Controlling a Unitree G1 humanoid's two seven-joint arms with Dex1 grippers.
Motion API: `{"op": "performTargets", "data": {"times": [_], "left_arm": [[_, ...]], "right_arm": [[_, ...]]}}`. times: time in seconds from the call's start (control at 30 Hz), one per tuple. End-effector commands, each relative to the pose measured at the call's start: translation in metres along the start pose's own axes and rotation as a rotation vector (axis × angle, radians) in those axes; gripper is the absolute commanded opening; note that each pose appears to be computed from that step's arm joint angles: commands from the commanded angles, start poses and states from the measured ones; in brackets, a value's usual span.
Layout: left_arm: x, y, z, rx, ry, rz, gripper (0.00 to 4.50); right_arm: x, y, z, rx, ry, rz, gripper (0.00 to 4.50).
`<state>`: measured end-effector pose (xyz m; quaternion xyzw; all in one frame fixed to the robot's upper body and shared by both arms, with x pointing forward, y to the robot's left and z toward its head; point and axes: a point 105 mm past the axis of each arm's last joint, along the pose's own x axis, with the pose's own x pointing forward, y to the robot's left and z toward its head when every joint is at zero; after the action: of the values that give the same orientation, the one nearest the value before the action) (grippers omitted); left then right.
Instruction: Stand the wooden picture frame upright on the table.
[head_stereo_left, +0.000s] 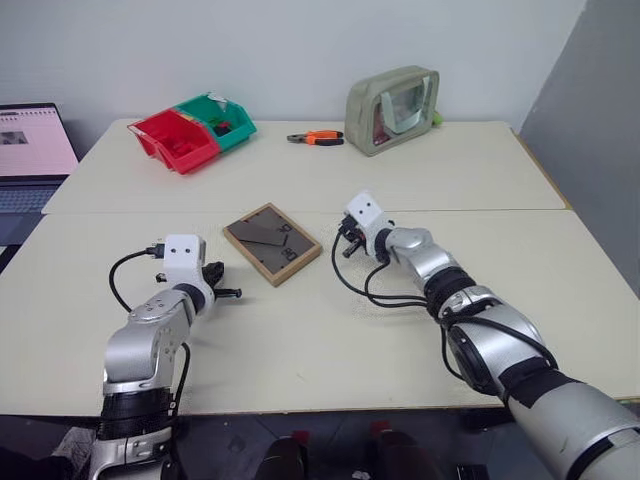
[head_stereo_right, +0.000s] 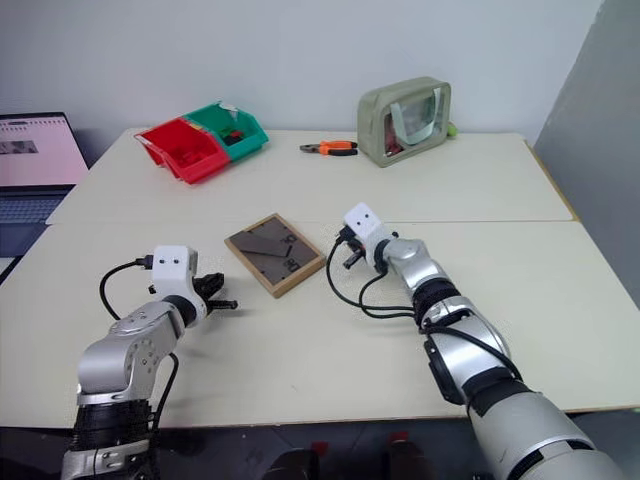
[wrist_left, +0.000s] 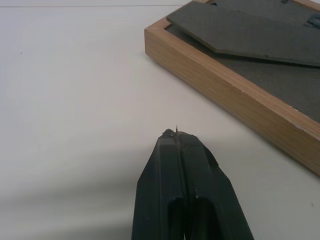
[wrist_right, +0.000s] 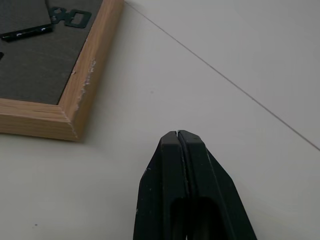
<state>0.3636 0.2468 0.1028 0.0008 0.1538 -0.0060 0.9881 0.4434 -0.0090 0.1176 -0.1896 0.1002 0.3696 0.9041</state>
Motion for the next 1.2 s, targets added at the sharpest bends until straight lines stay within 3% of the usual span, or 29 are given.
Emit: {"op": "performTargets", "data": {"times": [0.03,0.27,0.53,0.9,1.2], "left_arm": [[0.010,-0.006,0.006,0.016,-0.011,0.003,0.01],[0.014,-0.029,-0.003,0.056,0.028,-0.078,0.01],[0.006,-0.060,-0.012,0.135,0.082,-0.213,0.01],[-0.028,-0.103,-0.028,0.293,0.172,-0.440,0.01],[-0.072,-0.135,-0.036,0.375,0.224,-0.671,0.01]], "right_arm": [[0.007,0.010,0.025,0.003,-0.070,0.009,0.00],[0.013,0.035,0.032,0.053,-0.106,0.112,0.00],[0.004,0.053,0.021,0.007,-0.114,0.286,0.00],[-0.045,0.082,0.000,-0.054,-0.076,0.422,0.00],[-0.088,0.084,-0.005,-0.064,-0.025,0.440,0.00]]}}
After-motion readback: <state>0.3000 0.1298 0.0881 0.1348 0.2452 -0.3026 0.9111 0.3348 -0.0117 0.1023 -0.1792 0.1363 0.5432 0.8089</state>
